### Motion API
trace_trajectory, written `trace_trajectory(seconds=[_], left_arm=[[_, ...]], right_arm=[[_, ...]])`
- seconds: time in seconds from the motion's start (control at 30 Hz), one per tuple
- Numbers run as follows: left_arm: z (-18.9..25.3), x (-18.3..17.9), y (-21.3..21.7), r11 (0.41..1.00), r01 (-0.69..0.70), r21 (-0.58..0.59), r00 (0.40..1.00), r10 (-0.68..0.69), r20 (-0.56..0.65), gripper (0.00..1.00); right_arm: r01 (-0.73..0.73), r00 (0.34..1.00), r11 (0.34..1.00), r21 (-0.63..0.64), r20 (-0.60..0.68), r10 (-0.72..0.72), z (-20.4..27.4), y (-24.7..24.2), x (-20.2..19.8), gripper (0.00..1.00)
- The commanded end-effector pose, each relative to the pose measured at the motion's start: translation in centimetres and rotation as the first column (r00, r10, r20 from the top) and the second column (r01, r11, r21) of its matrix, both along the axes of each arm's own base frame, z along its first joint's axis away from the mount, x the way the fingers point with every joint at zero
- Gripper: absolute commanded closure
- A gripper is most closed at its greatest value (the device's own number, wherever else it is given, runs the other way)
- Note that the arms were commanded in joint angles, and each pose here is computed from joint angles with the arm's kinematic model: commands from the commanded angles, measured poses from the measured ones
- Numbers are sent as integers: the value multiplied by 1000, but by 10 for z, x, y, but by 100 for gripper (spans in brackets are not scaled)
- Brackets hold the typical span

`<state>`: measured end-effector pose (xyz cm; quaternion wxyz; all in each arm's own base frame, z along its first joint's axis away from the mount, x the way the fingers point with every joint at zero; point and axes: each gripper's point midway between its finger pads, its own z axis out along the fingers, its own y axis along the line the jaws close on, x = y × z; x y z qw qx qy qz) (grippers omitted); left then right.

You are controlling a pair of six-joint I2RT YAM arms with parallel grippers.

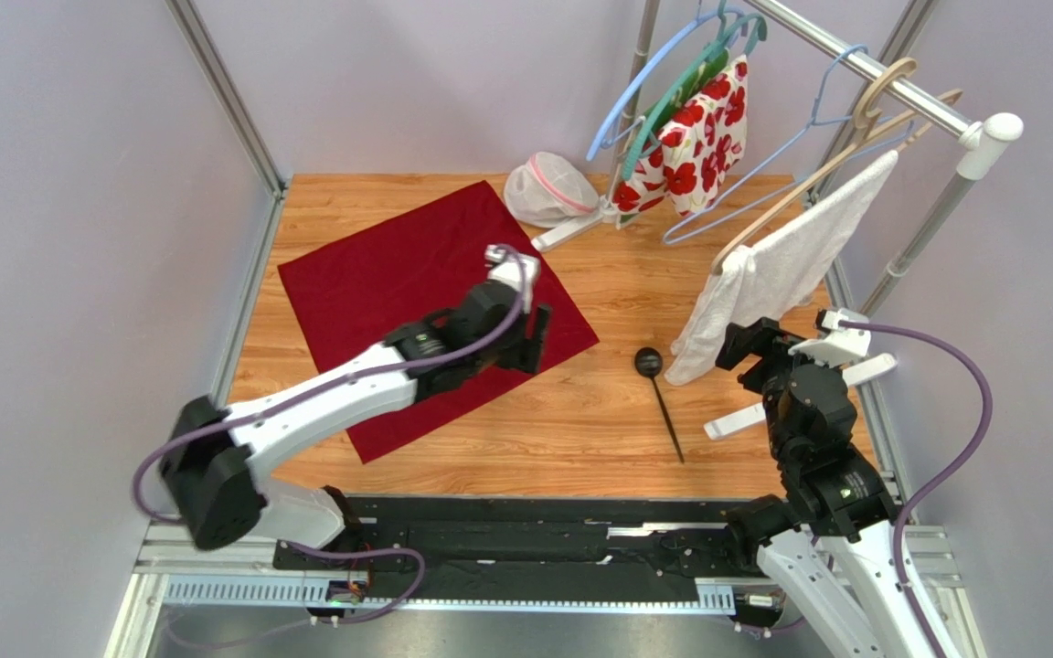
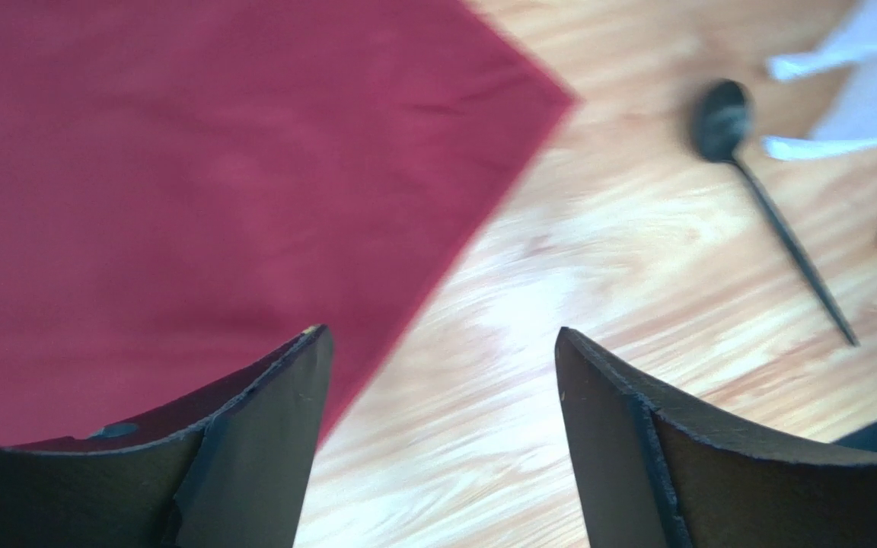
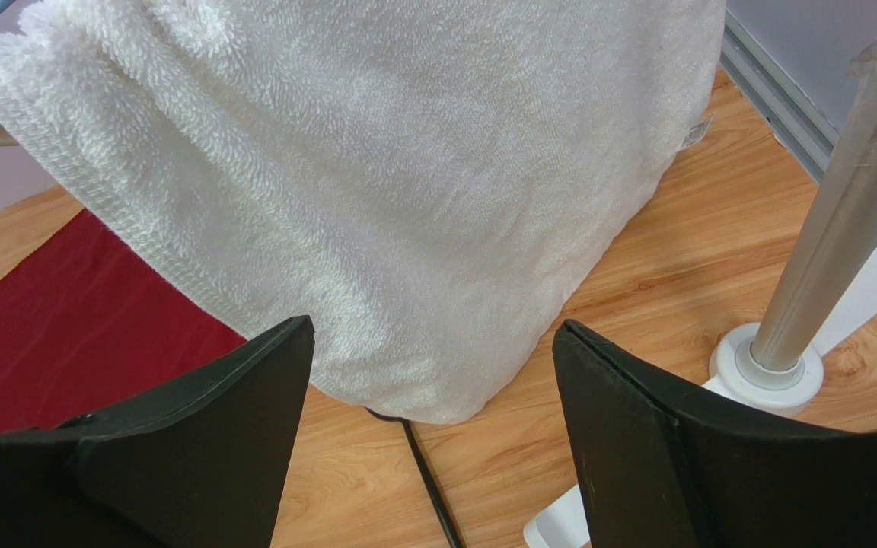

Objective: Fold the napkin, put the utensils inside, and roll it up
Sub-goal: Fold the napkin

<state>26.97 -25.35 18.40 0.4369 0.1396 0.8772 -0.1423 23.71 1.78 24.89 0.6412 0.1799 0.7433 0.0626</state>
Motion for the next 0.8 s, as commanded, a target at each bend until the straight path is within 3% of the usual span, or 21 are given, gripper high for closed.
trace_trajectory(seconds=[0.0,0.03,0.13,0.33,0.77], left_arm=[[-29,16,-73,992,127,7,990,-126,-55,27],[-27,22,-86,990,142,-1,988,-142,-54,33],[-51,36,-108,986,162,29,983,-159,-88,37],[-80,55,-152,970,243,18,965,-240,-104,38],[-133,93,-165,960,215,178,974,-197,-114,39]], right_arm=[[-21,999,1000,18,31,21,6,4,0,20],[-24,999,999,21,34,23,7,4,-1,19],[-26,999,999,26,35,26,7,5,-2,20],[-28,999,999,23,28,27,3,6,0,20],[-43,999,999,18,12,43,0,9,3,20]])
